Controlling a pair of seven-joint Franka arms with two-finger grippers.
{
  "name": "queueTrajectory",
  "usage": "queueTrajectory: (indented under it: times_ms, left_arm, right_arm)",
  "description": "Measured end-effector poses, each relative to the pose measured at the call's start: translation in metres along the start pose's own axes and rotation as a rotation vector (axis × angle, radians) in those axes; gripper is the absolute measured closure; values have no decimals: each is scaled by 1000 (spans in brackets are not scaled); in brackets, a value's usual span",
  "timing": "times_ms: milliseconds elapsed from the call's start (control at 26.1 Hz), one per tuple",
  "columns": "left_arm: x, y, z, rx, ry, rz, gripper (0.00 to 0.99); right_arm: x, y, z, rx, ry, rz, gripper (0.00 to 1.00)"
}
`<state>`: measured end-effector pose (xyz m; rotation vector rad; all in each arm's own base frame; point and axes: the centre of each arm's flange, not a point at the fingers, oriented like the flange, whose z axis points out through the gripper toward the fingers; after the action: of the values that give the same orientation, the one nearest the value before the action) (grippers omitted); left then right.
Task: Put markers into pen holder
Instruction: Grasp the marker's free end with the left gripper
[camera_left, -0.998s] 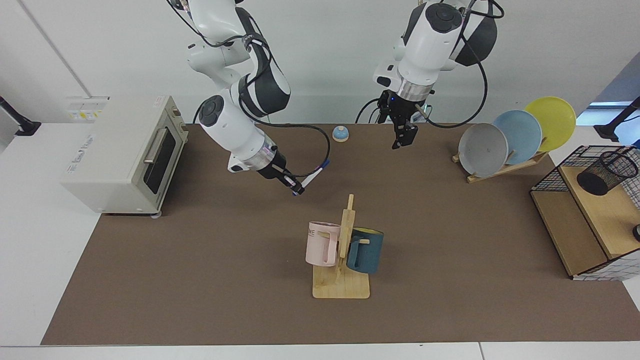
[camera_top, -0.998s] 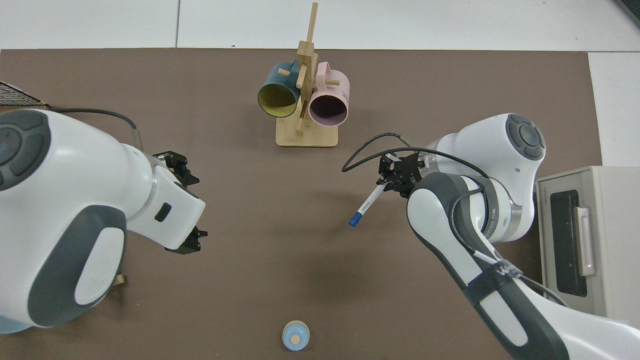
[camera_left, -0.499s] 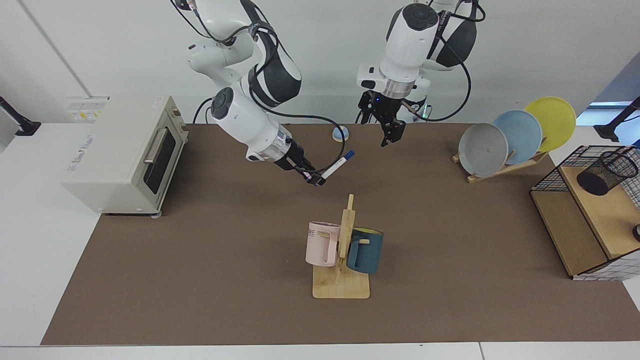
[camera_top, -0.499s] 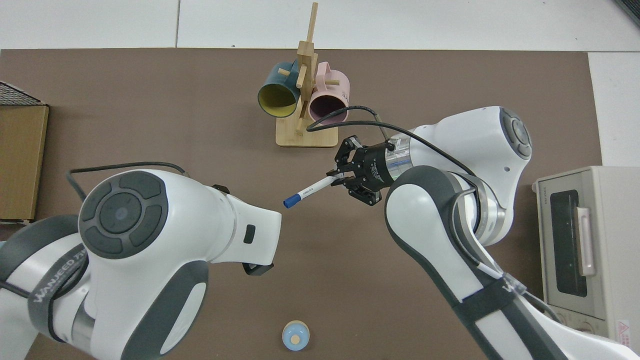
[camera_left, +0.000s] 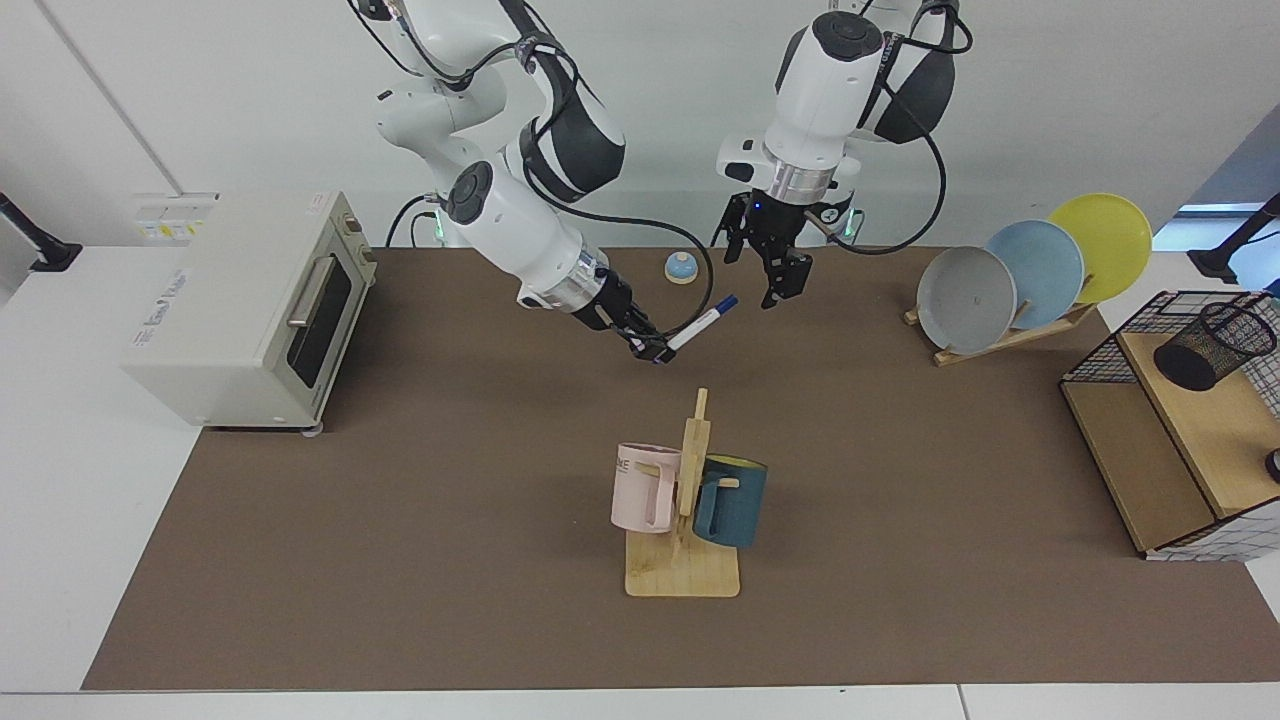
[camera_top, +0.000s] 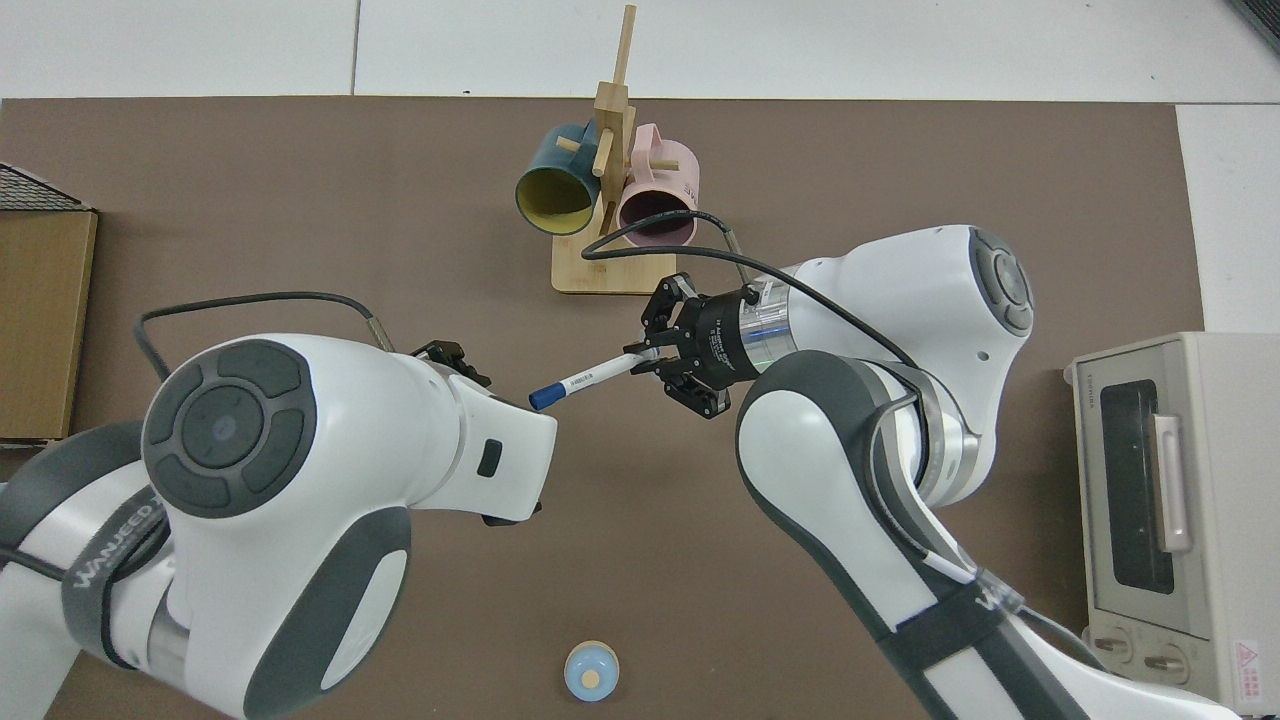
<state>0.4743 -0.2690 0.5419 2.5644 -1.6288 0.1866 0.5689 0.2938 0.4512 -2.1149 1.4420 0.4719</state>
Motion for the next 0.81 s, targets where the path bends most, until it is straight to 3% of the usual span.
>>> queueTrajectory:
  times_ms: [154,345,806]
  left_arm:
    - [3,-1,1,10,14,2,0]
    - [9,-6,10,21,30,2,0]
    - [25,-18,15,36,59,12,4]
  right_arm:
    - [-5,0,2,4,-7,33,833]
    - [-6,-4,0,44,-19,67,833]
    - [-5,-4,-1,47,-21,76,833]
